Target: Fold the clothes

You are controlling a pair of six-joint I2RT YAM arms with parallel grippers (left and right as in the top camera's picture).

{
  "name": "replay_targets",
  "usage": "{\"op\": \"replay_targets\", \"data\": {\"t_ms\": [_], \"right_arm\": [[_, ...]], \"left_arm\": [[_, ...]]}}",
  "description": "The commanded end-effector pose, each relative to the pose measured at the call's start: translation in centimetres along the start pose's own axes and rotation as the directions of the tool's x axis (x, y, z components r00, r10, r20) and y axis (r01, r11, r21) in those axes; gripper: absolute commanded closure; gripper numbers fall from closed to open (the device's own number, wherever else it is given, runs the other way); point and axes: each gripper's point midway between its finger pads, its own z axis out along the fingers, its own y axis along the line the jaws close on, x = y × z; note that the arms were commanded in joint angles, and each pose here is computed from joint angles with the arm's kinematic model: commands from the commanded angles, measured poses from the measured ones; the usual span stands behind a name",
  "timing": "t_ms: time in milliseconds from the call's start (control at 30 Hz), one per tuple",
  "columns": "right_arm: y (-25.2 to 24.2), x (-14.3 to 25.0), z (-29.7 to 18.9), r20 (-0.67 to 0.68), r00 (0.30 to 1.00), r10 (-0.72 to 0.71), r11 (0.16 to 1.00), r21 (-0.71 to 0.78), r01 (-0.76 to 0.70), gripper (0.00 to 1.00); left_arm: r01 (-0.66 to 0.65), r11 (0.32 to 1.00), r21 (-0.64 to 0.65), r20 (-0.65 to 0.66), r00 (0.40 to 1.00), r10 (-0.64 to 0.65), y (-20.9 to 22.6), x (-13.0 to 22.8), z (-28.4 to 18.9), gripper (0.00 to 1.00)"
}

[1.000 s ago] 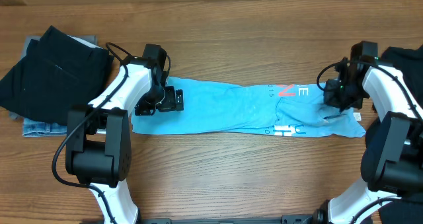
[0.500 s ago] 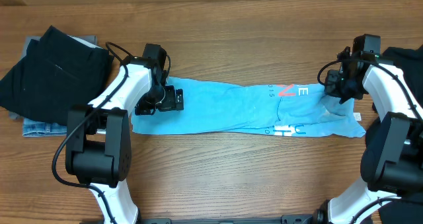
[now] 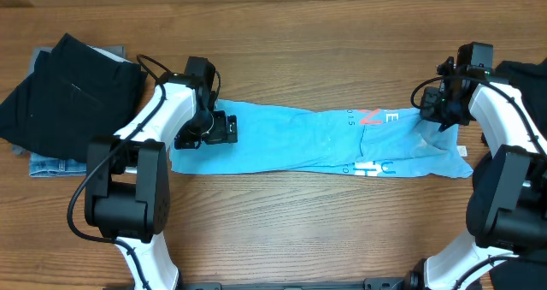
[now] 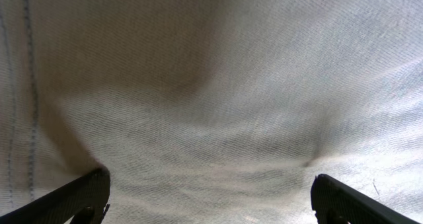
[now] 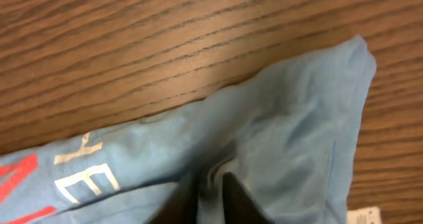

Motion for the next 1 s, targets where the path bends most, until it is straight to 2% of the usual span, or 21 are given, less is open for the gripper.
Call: {"op": "replay_targets", "data": {"t_ms": [0,100,133,333,467,567,667,733,800,833,933,967], "right_arm": [[0.1,-1.1,-0.9,0.041,0.999,-0.002,1.0,0.004,0.002,0.65],[0.1,-1.5,-1.1,0.051,0.998,-0.037,0.999,0.008,0.037,0.47],[0.0,-1.8,-1.4,0.059,0.998,-0.037,0.999,0.013,0.036,0.46],[2.3,-3.2,-5.6,0.077,0.995,-0.062,0.997,-0.031,0.064,0.46],[6.2,-0.8,-7.2,-0.013,0.999,-0.052,0.99,-0.133,0.05,0.46],[8.5,1.8,-6.6,-0.102,0.994,-0.027,0.99,-0.144,0.012,0.45],[8.7,3.4,-5.3,-0.138,0.988,0.068,0.997,-0.032,-0.073,0.41],[8.0,4.5,-4.5,-0.128,0.977,0.17,0.983,0.093,-0.159,0.39],[8.2,5.3,-4.0,-0.122,0.972,0.202,0.973,0.142,-0.184,0.37],[8.8,5.7,-3.7,-0.113,0.972,0.208,0.97,0.154,-0.189,0.32],[11.6,5.7,-2.5,-0.06,0.989,0.138,0.984,0.126,-0.129,0.0],[12.2,5.6,-2.3,-0.048,0.991,0.127,0.986,0.113,-0.121,0.0]], "left_arm": [[-0.005,1.0,0.007,0.013,1.0,0.005,-0.1,0.1,-0.5,0.0],[-0.005,1.0,0.007,0.013,1.0,0.005,-0.1,0.1,-0.5,0.0],[-0.005,1.0,0.007,0.013,1.0,0.005,-0.1,0.1,-0.5,0.0],[-0.005,1.0,0.007,0.014,1.0,0.005,-0.1,0.0,-0.5,0.0],[-0.006,1.0,0.008,0.016,1.0,0.005,-0.1,0.0,-0.5,0.0],[-0.006,1.0,0.008,0.016,1.0,0.005,-0.1,0.0,-0.5,0.0],[-0.006,1.0,0.008,0.016,1.0,0.005,-0.1,0.0,-0.5,0.0],[-0.006,1.0,0.007,0.016,1.0,0.005,-0.1,0.0,-0.5,0.0],[-0.006,1.0,0.008,0.016,1.0,0.005,-0.1,0.0,-0.5,0.0],[-0.006,1.0,0.007,0.016,1.0,0.005,-0.1,0.0,-0.5,0.0],[-0.006,1.0,0.007,0.016,1.0,0.005,-0.1,0.0,-0.5,0.0],[-0.006,1.0,0.008,0.016,1.0,0.005,-0.1,0.0,-0.5,0.0]]}}
